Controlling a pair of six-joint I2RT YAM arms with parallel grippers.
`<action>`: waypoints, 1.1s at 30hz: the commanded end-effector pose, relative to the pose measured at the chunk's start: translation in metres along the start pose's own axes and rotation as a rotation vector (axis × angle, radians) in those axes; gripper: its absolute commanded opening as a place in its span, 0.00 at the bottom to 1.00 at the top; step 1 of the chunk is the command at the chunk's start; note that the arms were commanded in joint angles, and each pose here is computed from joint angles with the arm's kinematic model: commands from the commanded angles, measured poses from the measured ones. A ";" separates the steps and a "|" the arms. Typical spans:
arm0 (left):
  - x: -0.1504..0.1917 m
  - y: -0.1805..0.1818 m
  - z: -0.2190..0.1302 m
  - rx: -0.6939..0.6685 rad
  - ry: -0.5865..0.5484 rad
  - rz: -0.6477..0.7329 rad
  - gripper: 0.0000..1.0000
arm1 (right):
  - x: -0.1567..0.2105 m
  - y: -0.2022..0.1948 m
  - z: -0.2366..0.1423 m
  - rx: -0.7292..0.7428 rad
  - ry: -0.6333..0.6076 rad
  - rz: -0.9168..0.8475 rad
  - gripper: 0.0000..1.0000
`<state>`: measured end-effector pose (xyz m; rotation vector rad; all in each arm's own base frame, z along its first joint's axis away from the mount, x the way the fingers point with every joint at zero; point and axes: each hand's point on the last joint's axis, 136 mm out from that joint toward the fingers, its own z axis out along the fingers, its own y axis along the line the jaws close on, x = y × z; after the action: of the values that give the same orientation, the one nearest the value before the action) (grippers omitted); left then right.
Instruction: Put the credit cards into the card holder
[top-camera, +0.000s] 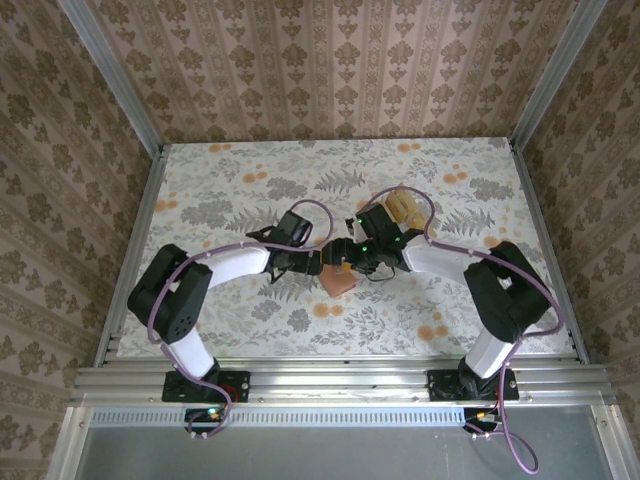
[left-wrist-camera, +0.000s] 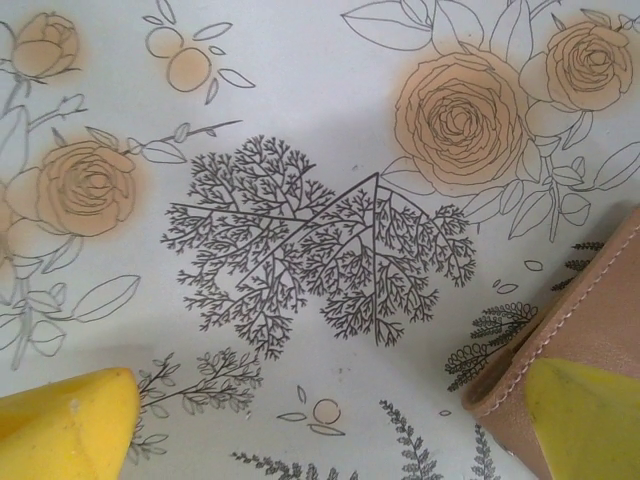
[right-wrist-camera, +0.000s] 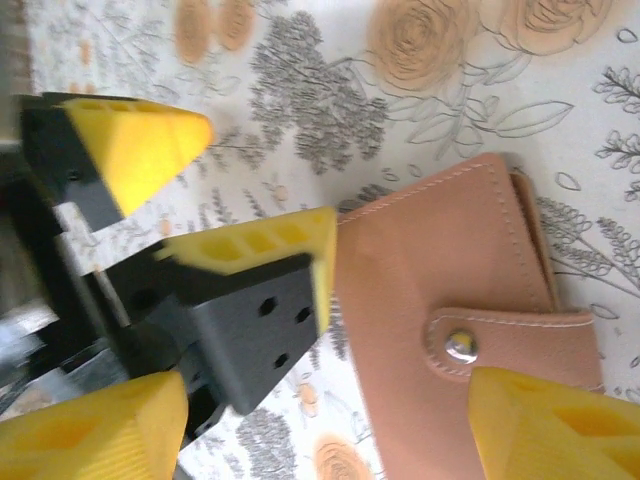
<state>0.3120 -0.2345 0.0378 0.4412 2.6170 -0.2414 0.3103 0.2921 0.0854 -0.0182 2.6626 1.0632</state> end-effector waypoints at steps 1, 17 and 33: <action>-0.020 0.000 -0.020 0.029 -0.036 -0.006 1.00 | -0.001 0.012 -0.018 -0.011 -0.022 -0.032 0.85; -0.056 0.049 -0.108 0.031 -0.335 -0.119 1.00 | 0.013 -0.025 -0.094 0.153 -0.204 -0.067 1.00; -0.052 0.158 -0.211 -0.342 -0.745 -0.189 1.00 | -0.062 -0.100 -0.317 0.741 -0.997 0.018 1.00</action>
<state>0.3186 -0.0726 0.2249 0.0030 1.9628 -0.1168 0.3032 0.0435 0.2455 0.4245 2.0246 0.1822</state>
